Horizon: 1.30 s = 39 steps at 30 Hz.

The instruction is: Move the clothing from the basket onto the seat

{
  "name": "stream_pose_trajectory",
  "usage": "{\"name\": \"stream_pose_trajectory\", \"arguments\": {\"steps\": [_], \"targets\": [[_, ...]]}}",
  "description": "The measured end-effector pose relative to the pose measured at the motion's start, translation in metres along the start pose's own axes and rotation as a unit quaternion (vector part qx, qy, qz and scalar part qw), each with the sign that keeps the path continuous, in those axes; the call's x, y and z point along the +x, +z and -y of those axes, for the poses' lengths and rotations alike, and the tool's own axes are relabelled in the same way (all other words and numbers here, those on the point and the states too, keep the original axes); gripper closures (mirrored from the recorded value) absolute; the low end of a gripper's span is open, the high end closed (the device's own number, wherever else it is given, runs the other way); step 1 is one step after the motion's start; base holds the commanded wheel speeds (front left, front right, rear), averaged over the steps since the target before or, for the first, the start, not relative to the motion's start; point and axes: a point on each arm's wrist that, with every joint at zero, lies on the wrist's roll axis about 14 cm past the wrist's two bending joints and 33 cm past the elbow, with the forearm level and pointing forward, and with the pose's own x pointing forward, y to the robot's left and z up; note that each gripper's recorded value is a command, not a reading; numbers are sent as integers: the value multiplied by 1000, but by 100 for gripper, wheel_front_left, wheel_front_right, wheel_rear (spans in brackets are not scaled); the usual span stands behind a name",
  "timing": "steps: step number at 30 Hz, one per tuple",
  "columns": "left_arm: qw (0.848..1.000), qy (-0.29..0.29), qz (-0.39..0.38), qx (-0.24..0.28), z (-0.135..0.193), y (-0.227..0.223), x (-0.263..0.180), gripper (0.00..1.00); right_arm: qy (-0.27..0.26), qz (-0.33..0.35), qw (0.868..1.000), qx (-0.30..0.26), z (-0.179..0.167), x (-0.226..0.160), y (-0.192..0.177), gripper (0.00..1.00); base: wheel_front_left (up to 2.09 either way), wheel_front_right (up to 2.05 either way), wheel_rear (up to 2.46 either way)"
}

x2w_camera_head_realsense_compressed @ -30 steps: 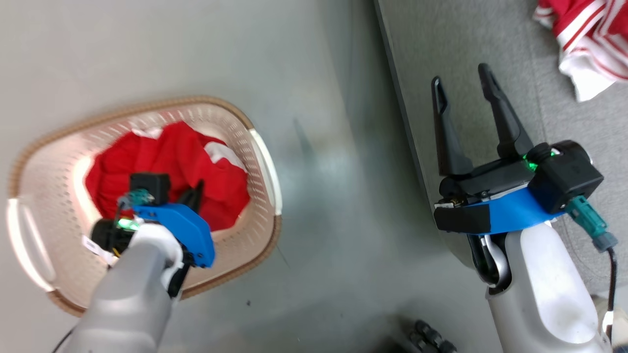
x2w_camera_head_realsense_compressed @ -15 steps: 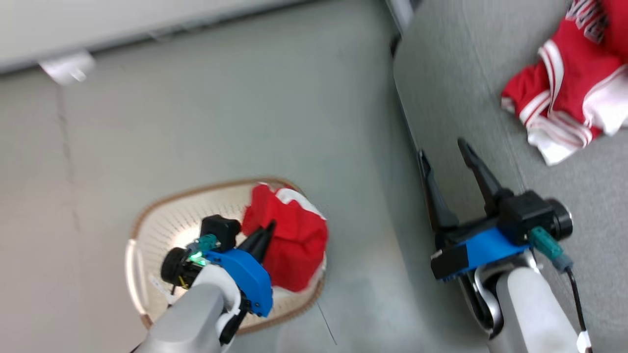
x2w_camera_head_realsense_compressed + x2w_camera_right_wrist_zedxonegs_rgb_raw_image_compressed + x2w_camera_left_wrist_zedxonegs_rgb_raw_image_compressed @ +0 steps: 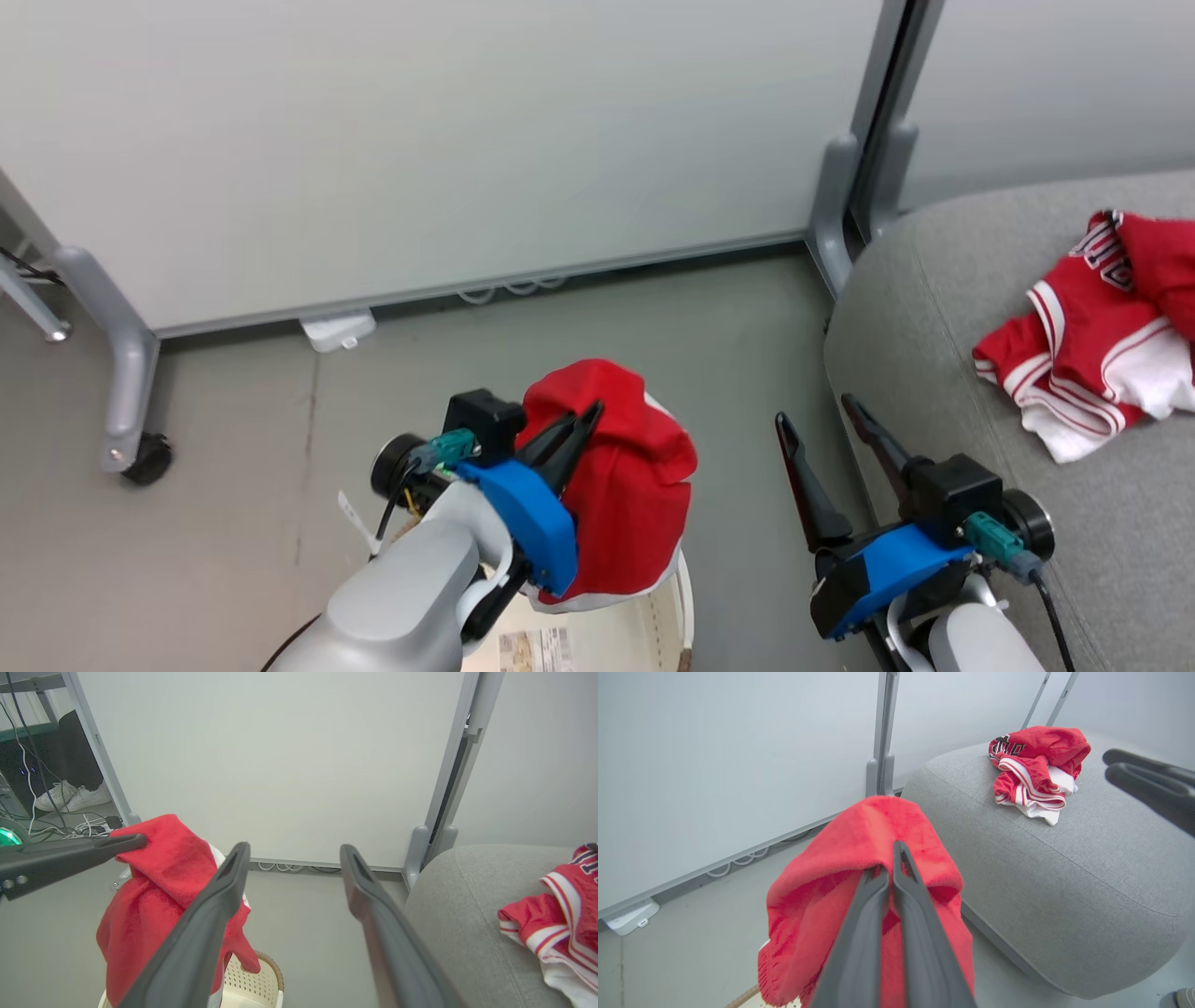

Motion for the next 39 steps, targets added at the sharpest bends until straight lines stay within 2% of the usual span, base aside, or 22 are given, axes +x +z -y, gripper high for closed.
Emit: {"name": "stream_pose_trajectory", "arguments": {"steps": [6, 11, 24, 39], "targets": [[997, -7, 68, 37, 10, 65, -7, 100, 28, 20, 999, -1, -21, -3, 16, 0, 0, 0, 0], [994, -10, 98, 51, 14, 96, -9, 100, 42, 25, 999, -3, -31, -2, 21, 0, 0, 0, 0], [993, -20, 105, 52, 21, 104, -4, 100, 57, 8, 998, -7, -42, -2, 15, 0, 0, 0, 0], [992, -47, 101, 55, 37, 99, -3, 100, 88, -4, 996, -31, -53, 40, 28, 0, 0, 0, 0]]}}
